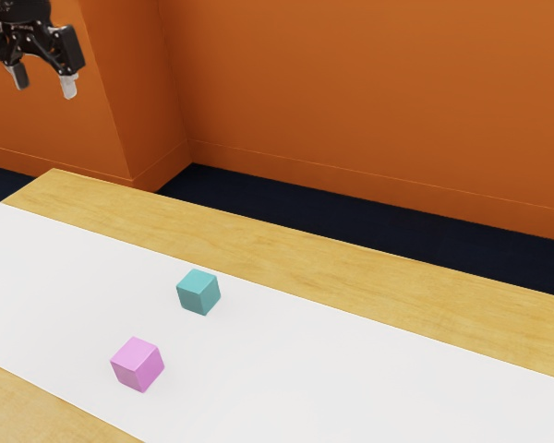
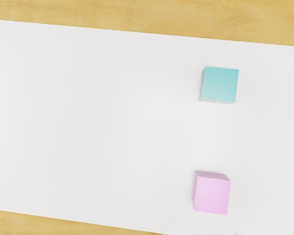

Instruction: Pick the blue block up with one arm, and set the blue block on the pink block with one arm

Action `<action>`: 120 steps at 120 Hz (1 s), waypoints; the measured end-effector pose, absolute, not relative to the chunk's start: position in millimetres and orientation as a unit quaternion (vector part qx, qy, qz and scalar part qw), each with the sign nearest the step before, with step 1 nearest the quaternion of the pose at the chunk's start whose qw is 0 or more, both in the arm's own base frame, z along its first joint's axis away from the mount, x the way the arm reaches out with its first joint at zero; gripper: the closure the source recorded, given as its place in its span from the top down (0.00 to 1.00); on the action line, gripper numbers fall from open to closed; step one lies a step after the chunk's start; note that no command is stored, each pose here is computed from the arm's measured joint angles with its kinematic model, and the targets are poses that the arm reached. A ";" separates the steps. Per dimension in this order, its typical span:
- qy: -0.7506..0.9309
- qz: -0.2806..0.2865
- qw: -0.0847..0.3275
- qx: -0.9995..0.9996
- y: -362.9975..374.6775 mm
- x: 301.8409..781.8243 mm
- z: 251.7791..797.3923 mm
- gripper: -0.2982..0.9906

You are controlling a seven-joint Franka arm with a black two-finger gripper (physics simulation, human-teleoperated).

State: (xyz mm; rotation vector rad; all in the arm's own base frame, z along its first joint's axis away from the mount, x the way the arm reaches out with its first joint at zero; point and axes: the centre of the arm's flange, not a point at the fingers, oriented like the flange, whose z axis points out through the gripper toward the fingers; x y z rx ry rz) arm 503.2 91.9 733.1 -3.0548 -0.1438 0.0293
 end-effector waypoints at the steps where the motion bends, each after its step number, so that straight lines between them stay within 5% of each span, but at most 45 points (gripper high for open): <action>1: -0.045 0.011 0.042 -0.998 90.4 505.0 731.2 0.77; 21: -0.007 0.007 0.057 -0.998 56.7 515.2 726.4 0.77; 52: 0.001 0.000 0.066 -0.998 56.5 450.1 711.1 0.77; 120: -0.045 0.023 0.059 -0.997 77.2 444.8 527.4 0.77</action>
